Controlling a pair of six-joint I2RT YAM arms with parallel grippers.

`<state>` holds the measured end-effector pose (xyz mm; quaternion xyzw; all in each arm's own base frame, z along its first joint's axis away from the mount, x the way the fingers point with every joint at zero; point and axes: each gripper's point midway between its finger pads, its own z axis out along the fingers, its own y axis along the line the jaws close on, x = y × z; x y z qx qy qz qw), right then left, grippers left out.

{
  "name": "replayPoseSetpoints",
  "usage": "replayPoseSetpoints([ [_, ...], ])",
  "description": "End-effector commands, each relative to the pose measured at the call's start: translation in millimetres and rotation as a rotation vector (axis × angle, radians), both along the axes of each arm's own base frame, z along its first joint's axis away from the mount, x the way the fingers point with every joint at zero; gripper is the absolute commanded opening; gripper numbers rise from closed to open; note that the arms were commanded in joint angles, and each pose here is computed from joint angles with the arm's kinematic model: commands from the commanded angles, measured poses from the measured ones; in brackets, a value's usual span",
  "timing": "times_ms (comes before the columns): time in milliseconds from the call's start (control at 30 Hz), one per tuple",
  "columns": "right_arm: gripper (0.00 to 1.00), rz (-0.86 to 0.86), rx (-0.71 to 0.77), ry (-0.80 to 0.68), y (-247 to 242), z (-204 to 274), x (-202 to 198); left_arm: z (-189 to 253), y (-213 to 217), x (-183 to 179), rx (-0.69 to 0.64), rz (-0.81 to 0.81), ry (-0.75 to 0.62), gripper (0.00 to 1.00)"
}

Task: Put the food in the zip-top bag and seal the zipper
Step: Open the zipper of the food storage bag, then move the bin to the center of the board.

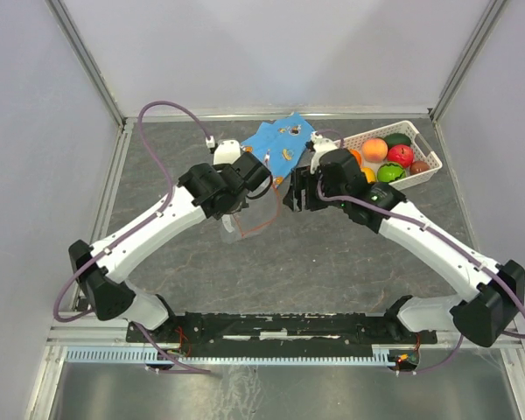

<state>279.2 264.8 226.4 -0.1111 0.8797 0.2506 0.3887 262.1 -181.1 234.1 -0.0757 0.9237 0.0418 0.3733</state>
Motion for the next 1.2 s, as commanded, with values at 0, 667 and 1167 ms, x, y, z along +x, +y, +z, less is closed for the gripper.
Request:
replayPoseSetpoints([
  [0, 0.78, 0.078, -0.006, -0.106, -22, 45, 2, 18, 5, 15, 0.096, -0.029, -0.041, 0.03],
  [667, 0.99, -0.29, -0.338, 0.074, -173, -53, 141, 21, 5, 39, 0.288, -0.093, -0.028, 0.03],
  [1167, 0.95, -0.2, -0.279, 0.347, -159, -123, 103, 13, 8, 42, 0.318, -0.098, -0.014, 0.03],
])
